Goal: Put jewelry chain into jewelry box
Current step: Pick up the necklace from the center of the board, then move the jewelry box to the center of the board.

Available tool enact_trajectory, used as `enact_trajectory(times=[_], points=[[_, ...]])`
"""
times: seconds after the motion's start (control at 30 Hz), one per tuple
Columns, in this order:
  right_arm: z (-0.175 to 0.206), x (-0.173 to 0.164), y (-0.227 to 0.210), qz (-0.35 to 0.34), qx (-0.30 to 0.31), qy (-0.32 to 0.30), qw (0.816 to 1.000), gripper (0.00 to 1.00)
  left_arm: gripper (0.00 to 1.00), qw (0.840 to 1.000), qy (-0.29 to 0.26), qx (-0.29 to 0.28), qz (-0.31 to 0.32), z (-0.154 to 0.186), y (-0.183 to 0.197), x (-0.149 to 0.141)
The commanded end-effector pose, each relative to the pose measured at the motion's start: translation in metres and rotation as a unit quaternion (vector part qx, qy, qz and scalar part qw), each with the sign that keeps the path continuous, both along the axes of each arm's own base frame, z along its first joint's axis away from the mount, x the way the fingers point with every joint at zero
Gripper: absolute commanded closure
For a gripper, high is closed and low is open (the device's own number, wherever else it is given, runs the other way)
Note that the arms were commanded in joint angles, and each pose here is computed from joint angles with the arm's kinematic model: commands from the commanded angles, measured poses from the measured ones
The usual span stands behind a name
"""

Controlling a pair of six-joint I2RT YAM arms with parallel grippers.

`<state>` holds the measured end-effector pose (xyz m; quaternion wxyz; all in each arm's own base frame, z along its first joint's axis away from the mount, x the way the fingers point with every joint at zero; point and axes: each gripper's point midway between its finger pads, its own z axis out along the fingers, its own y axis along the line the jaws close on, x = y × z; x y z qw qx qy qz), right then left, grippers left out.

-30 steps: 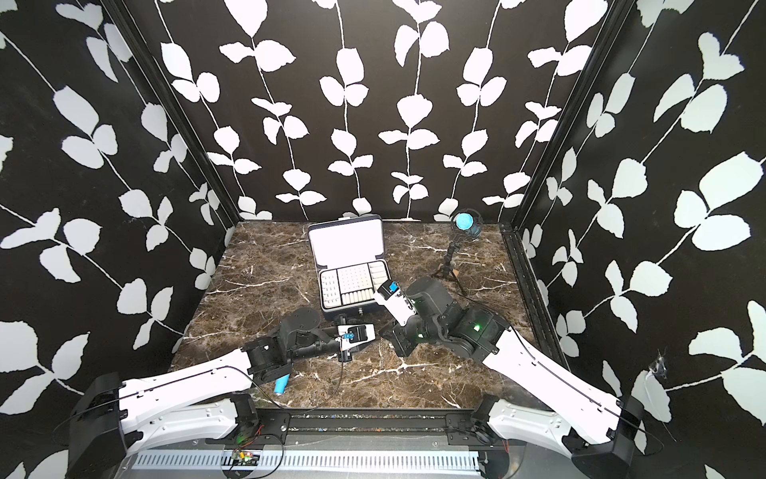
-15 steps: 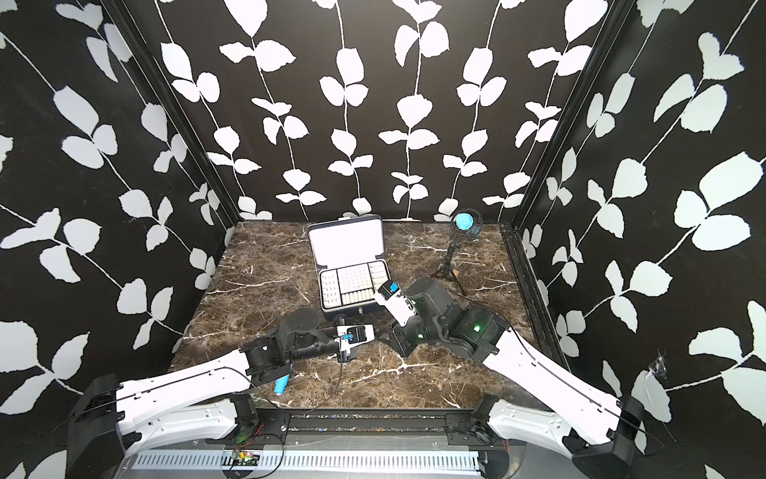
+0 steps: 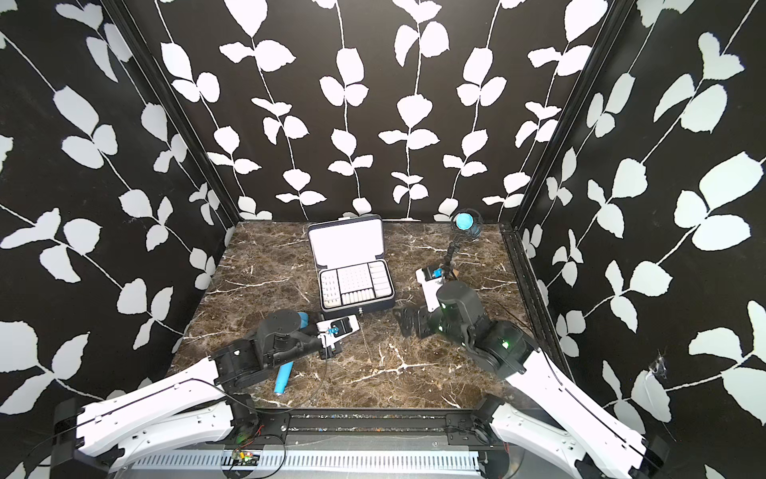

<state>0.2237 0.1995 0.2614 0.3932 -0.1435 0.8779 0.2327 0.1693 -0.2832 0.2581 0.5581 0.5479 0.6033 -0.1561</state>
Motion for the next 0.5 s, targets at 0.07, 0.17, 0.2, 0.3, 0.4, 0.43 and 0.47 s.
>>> enact_trajectory(times=[0.07, 0.17, 0.2, 0.3, 0.4, 0.43, 0.47], points=[[-0.057, 0.05, 0.007, -0.079, -0.045, 0.059, 0.994, 0.01, 1.0, 0.986, 0.06, 0.027, 0.154, 0.011, 0.04, 0.026], [-0.076, 0.072, 0.027, -0.067, -0.053, 0.056, 0.995, 0.03, 1.0, 0.97, 0.081, 0.047, 0.224, 0.01, 0.056, 0.038], [-0.081, 0.079, 0.032, -0.064, -0.06, 0.055, 0.995, 0.05, 1.0, 0.965, 0.086, 0.052, 0.241, 0.009, 0.06, 0.041], [-0.1, 0.103, 0.04, -0.068, -0.086, 0.055, 0.992, 0.12, 1.0, 0.955, 0.099, 0.06, 0.272, 0.006, 0.067, 0.045], [-0.117, 0.125, 0.046, -0.072, -0.098, 0.06, 0.991, 0.19, 1.0, 0.95, 0.103, 0.057, 0.291, 0.004, 0.072, 0.047], [-0.121, 0.13, 0.048, -0.073, -0.1, 0.063, 0.99, 0.22, 1.0, 0.948, 0.104, 0.054, 0.297, 0.005, 0.074, 0.048], [-0.128, 0.135, 0.051, -0.071, -0.105, 0.069, 0.99, 0.25, 1.0, 0.946, 0.104, 0.053, 0.303, 0.005, 0.076, 0.048]])
